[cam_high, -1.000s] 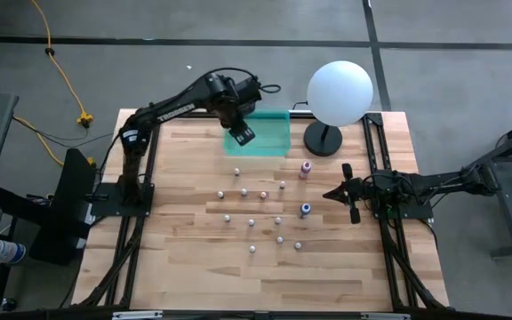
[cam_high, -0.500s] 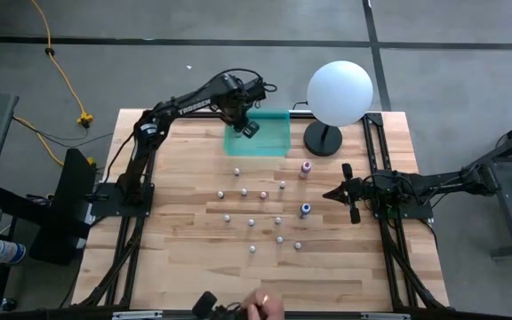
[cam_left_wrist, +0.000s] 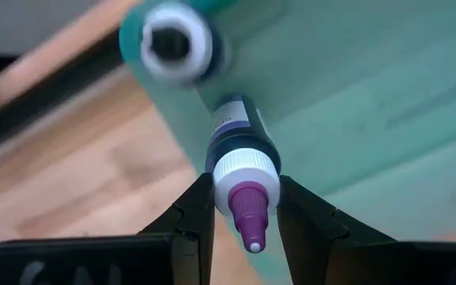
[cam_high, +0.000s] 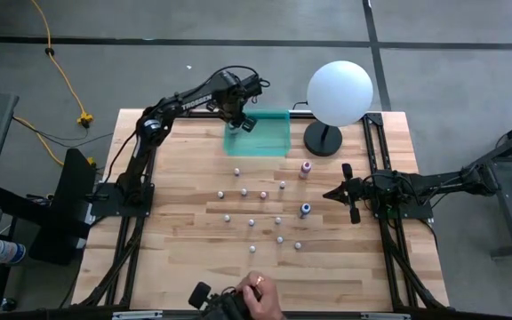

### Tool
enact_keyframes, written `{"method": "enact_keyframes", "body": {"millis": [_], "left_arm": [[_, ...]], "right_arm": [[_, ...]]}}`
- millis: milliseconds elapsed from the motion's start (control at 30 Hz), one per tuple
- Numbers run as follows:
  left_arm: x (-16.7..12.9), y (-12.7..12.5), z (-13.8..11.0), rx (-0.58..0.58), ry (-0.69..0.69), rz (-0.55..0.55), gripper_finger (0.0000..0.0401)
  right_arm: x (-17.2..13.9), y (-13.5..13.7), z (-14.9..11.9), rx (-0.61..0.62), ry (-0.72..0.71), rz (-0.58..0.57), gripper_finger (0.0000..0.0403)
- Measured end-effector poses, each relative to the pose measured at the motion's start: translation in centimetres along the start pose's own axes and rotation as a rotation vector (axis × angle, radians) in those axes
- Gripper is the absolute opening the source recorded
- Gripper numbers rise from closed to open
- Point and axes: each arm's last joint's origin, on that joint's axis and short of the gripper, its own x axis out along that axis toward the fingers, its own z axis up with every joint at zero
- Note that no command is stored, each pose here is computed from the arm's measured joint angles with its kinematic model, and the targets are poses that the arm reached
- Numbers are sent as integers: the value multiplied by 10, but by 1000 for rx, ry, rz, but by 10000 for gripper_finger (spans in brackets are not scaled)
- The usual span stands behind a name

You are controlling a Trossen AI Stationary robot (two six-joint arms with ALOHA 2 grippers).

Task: Pick & Place food coloring
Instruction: Put the big purple food coloring bottle into the bin

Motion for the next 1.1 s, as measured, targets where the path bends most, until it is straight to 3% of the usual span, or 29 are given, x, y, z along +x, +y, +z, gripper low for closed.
{"method": "enact_keyframes", "body": {"millis": [833,1100], "left_arm": [[9,10,11,-34,-12,-30,98],[9,10,11,-22,-7,-39,146]], "right_arm": [[0,0,0,0,2,0,0],[0,0,0,0,2,0,0]]}}
